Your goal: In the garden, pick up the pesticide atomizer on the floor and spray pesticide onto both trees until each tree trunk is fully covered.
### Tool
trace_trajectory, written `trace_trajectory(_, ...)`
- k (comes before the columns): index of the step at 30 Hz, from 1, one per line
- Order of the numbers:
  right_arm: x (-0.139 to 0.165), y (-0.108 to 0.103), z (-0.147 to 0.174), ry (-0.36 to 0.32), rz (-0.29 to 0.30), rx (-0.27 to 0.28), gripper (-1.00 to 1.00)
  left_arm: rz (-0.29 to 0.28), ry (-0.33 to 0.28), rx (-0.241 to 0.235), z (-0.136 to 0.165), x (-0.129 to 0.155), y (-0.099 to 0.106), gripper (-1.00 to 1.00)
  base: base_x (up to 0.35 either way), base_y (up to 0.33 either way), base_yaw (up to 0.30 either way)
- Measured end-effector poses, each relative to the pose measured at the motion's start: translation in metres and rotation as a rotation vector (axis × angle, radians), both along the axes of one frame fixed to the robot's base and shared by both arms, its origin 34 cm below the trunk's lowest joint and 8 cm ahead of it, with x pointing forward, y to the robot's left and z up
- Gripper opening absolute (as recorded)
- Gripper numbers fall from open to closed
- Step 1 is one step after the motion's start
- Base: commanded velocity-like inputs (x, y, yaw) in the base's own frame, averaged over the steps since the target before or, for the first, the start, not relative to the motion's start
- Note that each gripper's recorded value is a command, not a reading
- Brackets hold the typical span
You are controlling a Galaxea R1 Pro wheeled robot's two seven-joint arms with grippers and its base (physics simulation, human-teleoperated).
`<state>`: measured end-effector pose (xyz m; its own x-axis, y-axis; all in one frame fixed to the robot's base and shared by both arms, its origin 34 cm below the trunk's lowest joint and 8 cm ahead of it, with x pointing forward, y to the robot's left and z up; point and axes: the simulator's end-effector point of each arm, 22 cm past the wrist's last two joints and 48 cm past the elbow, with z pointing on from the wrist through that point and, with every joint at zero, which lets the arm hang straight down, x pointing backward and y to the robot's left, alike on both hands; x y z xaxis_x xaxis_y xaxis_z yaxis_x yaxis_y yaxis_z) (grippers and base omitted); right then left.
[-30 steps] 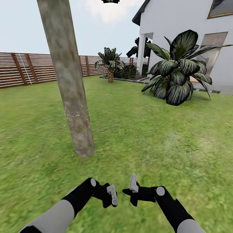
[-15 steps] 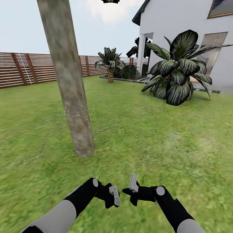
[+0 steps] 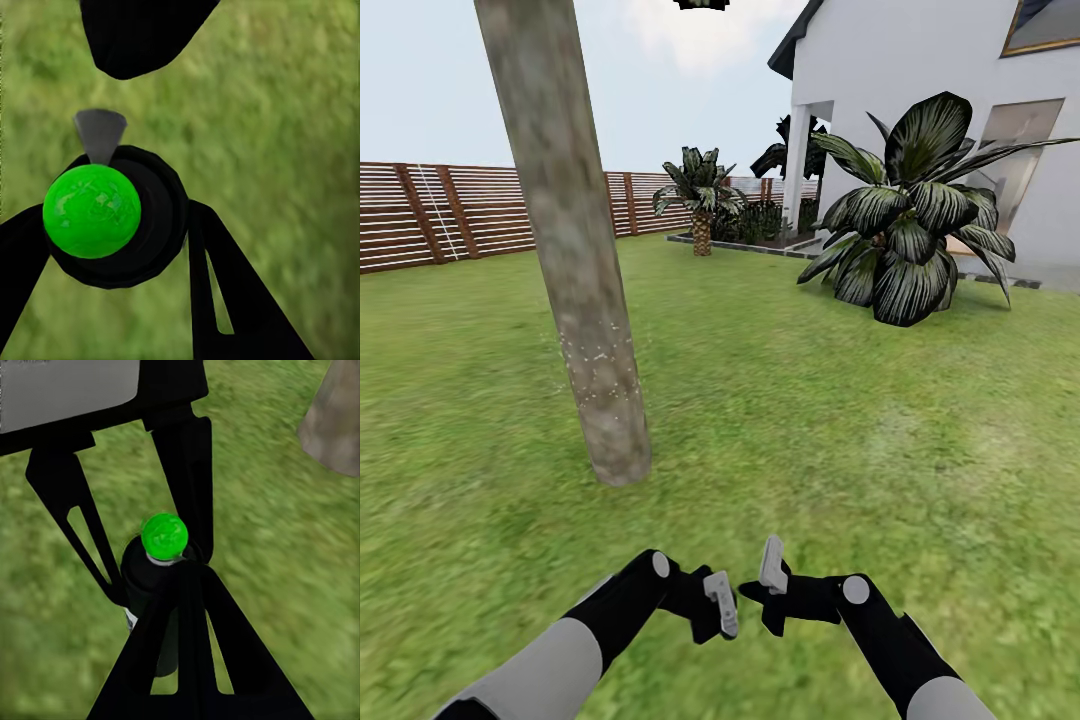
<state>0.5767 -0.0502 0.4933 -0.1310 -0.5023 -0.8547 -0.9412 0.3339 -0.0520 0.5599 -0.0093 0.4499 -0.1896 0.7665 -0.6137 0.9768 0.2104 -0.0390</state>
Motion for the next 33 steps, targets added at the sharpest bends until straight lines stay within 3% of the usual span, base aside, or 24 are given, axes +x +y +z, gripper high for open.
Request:
trace_trajectory(26, 0.000, 0.000, 0.000, 0.000, 0.000, 0.000, -1.00, -0.016, -0.022, -0.028, 0.004, 0.000, -0.009, -1.00, 0.000, 0.000, 0.000)
trace_trajectory(30, 0.000, 0.000, -0.001, 0.001, 0.000, -0.001, -1.00, -0.003, -0.012, -0.007, -0.004, 0.000, 0.006, -1.00, 0.000, 0.000, 0.000)
trace_trajectory(33, 0.000, -0.001, -0.001, 0.002, 0.000, -0.001, -1.00, 0.024, -0.011, 0.044, -0.017, 0.006, 0.046, -1.00, 0.000, 0.000, 0.000)
